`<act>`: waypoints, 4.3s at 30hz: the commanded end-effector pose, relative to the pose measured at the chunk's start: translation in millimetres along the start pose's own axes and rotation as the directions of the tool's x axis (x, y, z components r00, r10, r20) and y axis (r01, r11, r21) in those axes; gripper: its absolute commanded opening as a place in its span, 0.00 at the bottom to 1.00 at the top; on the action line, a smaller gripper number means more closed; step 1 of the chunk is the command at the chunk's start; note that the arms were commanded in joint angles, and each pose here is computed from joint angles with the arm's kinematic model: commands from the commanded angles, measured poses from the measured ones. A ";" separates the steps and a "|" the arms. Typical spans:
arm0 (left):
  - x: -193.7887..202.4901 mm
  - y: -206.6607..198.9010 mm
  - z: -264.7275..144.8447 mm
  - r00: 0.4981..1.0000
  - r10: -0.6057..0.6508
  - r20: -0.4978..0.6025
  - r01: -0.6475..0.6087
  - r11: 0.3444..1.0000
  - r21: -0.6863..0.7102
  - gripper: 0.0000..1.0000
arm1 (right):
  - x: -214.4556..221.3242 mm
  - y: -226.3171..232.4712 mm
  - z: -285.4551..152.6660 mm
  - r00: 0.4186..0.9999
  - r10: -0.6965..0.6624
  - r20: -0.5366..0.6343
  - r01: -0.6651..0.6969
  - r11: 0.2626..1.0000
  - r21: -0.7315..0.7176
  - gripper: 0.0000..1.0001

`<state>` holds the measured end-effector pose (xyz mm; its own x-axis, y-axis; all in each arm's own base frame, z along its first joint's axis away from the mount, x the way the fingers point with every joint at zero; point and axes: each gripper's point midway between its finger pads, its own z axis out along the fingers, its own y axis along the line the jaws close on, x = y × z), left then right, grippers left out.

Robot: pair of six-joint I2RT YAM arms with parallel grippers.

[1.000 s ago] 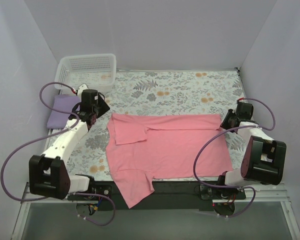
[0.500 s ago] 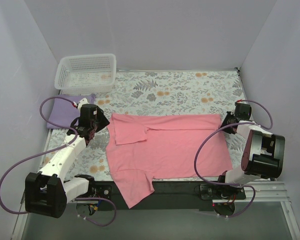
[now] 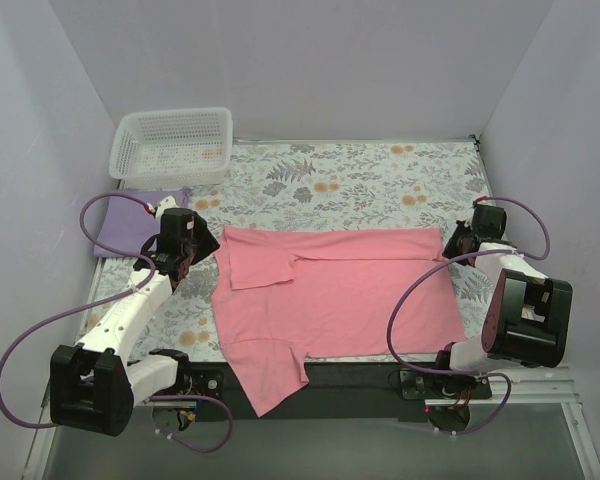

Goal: Fold and stack the t-shirts
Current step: Fold the tshirt

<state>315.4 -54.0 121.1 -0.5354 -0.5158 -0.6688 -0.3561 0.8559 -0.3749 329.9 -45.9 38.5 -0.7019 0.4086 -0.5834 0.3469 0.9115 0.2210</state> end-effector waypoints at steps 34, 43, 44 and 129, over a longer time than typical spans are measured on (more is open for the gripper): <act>-2.6 -7.0 -3.5 1.000 0.017 0.007 -0.018 0.999 0.035 0.49 | -6.5 15.1 11.0 0.999 -0.006 -0.043 0.003 0.997 -0.081 0.01; -3.8 -7.5 -4.7 1.000 0.018 0.012 -0.018 0.999 0.038 0.49 | -20.7 8.8 1.6 1.000 -0.019 -0.005 0.019 0.999 -0.029 0.01; -3.8 -7.5 -4.7 1.000 0.018 0.012 -0.018 0.999 0.038 0.49 | -21.9 5.8 0.4 1.000 -0.021 -0.001 0.021 1.000 -0.013 0.01; 45.6 -67.8 -5.9 0.966 0.180 -0.184 -0.183 0.983 0.003 0.52 | 0.8 64.7 -53.8 0.997 -0.081 -0.002 0.078 0.966 -0.248 0.50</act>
<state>358.2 -147.8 164.8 -0.6254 -0.3724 -0.6857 -0.2007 0.9260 -0.3198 360.0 3.2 120.0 -0.6552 0.3658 -0.6610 0.1234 0.9150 0.3840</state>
